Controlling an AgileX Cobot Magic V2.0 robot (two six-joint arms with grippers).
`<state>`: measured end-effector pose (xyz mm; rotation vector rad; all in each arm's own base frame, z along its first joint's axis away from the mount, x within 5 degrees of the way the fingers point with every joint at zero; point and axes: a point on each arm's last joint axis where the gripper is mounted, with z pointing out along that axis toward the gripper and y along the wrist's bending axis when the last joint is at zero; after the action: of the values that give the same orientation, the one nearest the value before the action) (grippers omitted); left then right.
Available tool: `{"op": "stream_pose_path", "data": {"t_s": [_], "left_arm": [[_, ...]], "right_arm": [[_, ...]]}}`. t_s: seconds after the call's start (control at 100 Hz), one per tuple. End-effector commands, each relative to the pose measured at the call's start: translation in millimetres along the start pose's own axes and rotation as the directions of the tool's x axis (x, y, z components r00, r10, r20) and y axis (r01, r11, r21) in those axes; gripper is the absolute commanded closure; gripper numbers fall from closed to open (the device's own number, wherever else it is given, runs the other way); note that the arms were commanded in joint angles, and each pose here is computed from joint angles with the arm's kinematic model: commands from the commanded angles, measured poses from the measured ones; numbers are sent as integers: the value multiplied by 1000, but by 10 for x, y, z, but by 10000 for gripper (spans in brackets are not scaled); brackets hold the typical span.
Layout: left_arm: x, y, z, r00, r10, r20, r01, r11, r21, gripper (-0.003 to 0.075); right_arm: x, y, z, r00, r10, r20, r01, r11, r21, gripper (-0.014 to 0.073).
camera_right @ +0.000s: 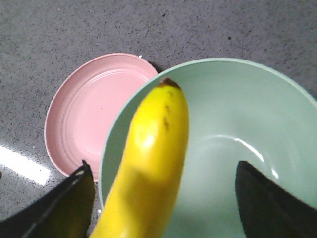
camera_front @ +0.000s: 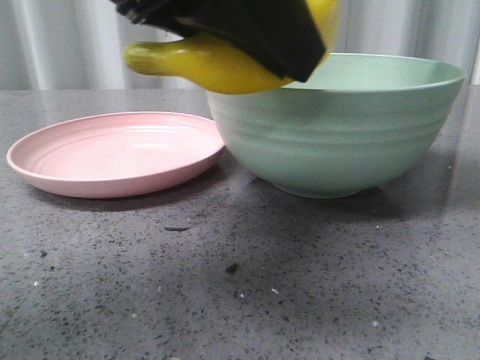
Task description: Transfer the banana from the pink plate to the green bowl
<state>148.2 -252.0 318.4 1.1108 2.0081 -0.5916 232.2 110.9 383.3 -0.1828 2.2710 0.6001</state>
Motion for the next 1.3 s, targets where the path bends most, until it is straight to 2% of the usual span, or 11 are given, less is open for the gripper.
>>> {"op": "stream_pose_path", "data": {"t_s": [0.0, 0.18, 0.25, 0.34, 0.46, 0.6, 0.79, 0.91, 1.07, 1.18, 1.29], "left_arm": [[-225, -55, -142, 988, 0, 155, -3, 1000, 18, 514], [-222, -55, -141, 989, 0, 151, -3, 1000, 18, 514], [-215, -55, -140, 990, 0, 144, -3, 1000, 18, 507], [-215, -55, -140, 990, 0, 144, -3, 1000, 18, 473], [-217, -55, -147, 989, 5, 146, -7, 1000, 18, 376], [-262, -28, -304, 980, 54, 190, -52, 999, -12, 322], [-379, -23, -861, 924, 103, 369, -92, 995, -48, 322], [-424, 4, -1166, 873, 101, 477, -79, 995, -65, 323], [-422, 58, -1321, 854, 89, 513, -54, 995, -82, 323], [-422, 64, -1314, 855, 86, 512, -51, 995, -83, 323], [-424, 62, -1315, 854, 81, 515, -47, 996, -79, 323]], "right_arm": [[-177, 84, 14, 996, 37, 80, -32, 998, -56, 92], [-177, 45, 250, 998, 64, 25, -63, 997, -50, 97], [-177, 43, 258, 998, 66, 23, -65, 997, -51, 148], [-178, 44, 257, 998, 66, 23, -65, 997, -51, 293], [-180, 44, 257, 998, 66, 25, -65, 997, -51, 518], [-190, 52, 226, 997, 65, 40, -62, 997, -55, 664], [-369, 50, -9, 989, 57, 136, -50, 997, -52, 664], [-515, -65, -130, 975, -15, 220, 7, 999, 40, 664], [-587, -221, -30, 963, -106, 247, 69, 986, 151, 664], [-577, -279, 144, 973, -102, 205, 69, 984, 164, 662], [-559, -315, 296, 981, -95, 169, 67, 984, 168, 581]]}}
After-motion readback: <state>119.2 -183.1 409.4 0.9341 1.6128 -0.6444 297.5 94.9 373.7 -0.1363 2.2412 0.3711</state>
